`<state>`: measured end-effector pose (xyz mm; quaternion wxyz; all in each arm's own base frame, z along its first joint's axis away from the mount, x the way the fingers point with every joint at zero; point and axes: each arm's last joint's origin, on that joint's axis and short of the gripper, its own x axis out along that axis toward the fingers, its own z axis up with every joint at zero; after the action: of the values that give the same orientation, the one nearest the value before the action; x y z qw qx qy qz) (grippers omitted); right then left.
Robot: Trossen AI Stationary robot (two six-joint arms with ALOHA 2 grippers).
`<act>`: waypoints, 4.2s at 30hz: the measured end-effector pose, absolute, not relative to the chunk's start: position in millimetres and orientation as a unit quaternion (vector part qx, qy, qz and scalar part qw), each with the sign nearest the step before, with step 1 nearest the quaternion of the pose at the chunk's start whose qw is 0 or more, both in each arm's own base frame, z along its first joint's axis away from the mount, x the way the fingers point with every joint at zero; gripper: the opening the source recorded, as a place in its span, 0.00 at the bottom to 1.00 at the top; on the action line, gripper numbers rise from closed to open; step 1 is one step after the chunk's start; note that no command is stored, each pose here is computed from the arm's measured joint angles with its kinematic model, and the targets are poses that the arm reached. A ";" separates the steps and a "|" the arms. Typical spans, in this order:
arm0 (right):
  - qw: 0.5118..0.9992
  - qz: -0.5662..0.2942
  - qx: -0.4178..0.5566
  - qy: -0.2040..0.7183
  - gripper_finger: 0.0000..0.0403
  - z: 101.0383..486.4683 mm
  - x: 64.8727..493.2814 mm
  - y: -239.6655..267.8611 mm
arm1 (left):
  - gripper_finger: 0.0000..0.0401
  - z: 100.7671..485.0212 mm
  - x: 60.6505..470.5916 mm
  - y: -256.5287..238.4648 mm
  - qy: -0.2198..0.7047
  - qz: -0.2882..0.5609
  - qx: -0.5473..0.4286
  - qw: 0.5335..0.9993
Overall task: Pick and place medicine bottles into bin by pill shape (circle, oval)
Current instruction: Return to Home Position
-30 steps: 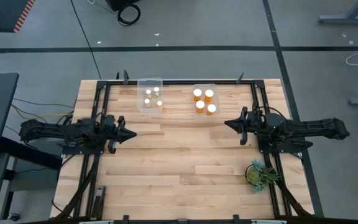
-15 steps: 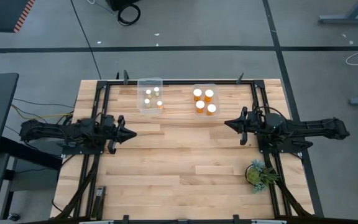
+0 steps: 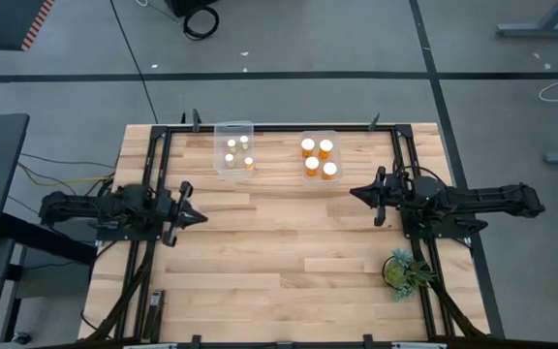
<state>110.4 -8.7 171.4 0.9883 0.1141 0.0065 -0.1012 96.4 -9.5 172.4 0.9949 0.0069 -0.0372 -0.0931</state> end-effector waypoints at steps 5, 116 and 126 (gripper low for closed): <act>0.988 -0.101 0.114 0.007 0.02 171.3 110.3 -8.7 | 0.08 171.2 96.5 -9.4 -0.032 -0.091 0.020 0.995; 0.988 -0.101 0.114 0.008 0.02 171.2 110.4 -8.7 | 0.08 170.9 96.9 -8.9 -0.030 -0.090 0.019 0.995; 0.988 -0.101 0.114 0.008 0.02 171.1 110.3 -8.7 | 0.08 170.9 96.9 -8.9 -0.030 -0.089 0.019 0.995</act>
<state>110.3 -8.7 171.1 0.9883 0.1138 0.0080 -0.1014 96.9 -8.9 170.9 0.9954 0.0194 -0.0300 -0.0894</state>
